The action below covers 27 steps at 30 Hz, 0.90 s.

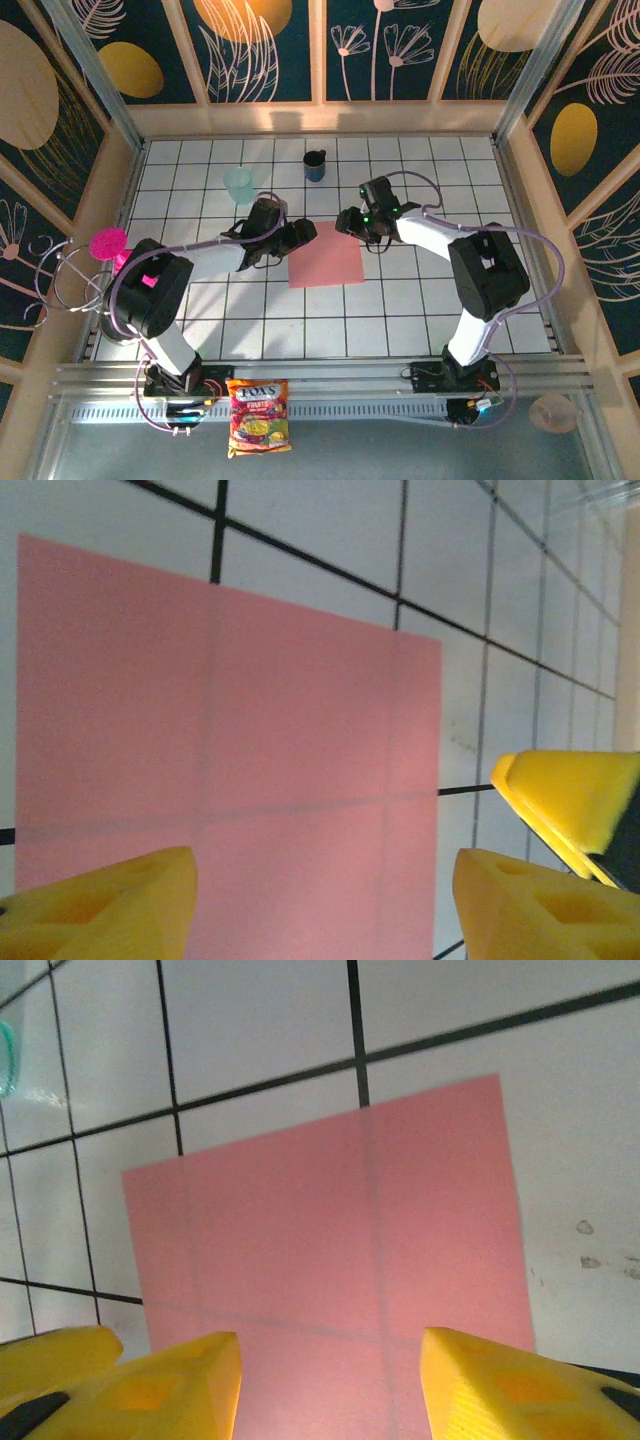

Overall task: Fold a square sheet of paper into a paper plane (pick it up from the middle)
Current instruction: First fold in half a square sheet of paper at the center of the table.

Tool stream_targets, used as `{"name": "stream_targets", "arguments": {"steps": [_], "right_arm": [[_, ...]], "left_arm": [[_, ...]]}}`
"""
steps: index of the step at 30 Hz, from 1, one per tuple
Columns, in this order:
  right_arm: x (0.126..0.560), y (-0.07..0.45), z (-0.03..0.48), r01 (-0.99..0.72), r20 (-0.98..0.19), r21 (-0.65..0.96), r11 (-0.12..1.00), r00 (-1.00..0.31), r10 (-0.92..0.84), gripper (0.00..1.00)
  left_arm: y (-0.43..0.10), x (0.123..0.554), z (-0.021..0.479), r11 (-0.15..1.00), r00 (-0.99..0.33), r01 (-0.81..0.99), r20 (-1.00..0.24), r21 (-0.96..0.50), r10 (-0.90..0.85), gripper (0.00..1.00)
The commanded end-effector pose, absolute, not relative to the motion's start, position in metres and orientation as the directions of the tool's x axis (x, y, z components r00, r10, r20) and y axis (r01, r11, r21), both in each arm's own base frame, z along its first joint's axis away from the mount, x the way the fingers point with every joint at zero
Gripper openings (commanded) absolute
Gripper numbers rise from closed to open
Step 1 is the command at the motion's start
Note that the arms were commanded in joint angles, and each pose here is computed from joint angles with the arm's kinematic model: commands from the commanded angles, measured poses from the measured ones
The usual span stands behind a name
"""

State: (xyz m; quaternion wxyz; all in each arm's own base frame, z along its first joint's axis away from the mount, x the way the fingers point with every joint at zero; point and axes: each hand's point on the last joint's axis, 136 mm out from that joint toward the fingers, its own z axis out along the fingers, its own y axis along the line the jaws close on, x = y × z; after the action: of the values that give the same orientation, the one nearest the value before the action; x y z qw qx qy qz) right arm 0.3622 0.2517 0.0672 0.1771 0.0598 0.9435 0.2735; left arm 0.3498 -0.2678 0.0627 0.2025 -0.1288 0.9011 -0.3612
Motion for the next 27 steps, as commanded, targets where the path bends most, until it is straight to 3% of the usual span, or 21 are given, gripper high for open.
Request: {"name": "stream_targets", "arguments": {"steps": [1, 27], "right_arm": [[0.349, 0.25, 0.047, 0.016, -0.244, 0.519, 0.854, -0.956, 0.166, 0.51], [0.328, 0.247, 0.0, 0.119, -0.098, 0.494, 0.861, -0.977, 0.191, 0.43]], "left_arm": [[-0.27, 0.342, 0.046, 0.738, -0.911, -0.108, -0.231, -0.667, -0.342, 0.68], [-0.269, 0.334, 0.016, 0.78, -0.936, -0.133, -0.183, -0.612, -0.302, 0.78]]}}
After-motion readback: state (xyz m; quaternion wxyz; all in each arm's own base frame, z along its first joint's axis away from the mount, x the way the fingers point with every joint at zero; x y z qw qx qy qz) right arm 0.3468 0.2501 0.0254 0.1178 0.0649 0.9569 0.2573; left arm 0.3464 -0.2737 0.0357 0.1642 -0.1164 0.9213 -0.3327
